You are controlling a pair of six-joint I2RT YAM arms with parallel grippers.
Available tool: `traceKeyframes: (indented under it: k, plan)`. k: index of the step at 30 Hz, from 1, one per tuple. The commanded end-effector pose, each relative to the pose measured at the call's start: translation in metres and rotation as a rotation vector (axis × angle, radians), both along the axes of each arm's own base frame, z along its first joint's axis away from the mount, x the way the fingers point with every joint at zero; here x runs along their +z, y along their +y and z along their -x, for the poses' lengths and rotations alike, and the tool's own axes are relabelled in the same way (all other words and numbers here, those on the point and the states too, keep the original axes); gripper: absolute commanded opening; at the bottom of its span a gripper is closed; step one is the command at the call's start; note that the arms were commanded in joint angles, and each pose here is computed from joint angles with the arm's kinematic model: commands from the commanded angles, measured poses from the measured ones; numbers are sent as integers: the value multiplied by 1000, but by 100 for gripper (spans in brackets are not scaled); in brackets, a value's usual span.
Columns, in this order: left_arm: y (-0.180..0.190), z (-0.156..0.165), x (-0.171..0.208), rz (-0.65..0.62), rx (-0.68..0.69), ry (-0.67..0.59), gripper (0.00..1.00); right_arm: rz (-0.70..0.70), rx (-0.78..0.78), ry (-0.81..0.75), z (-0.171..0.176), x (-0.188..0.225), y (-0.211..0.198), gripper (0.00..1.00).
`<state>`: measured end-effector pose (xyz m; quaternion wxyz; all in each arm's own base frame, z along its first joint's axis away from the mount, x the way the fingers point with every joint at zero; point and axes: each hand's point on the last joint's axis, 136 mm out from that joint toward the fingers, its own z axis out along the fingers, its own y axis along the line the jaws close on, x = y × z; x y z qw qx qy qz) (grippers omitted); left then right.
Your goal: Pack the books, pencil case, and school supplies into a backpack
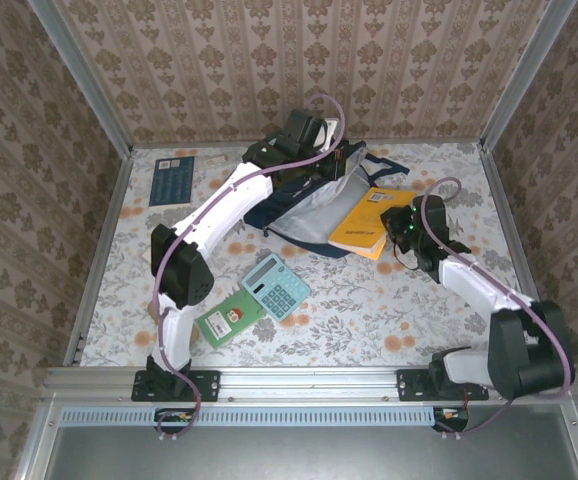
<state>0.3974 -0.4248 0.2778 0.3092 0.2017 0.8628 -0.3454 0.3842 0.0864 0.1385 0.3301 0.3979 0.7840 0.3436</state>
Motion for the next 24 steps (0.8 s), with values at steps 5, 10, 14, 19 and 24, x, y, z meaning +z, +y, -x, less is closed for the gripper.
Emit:
traceKeyframes:
  k: [5,10,14,19,24]
  plan:
    - [-19,30,70,165,-154,-111,0,-174,84,-261,-65,68,39,0]
    - [-19,36,69,169,-182,-103,0,-258,114,-296,-94,69,63,0]
    - [-19,41,73,176,-202,-106,0,-256,120,-292,-113,60,76,0]
    - [-20,50,80,201,-250,-112,0,-248,84,-262,-136,35,82,0]
    - [-23,55,85,230,-282,-98,0,-246,64,-257,-155,23,98,3]
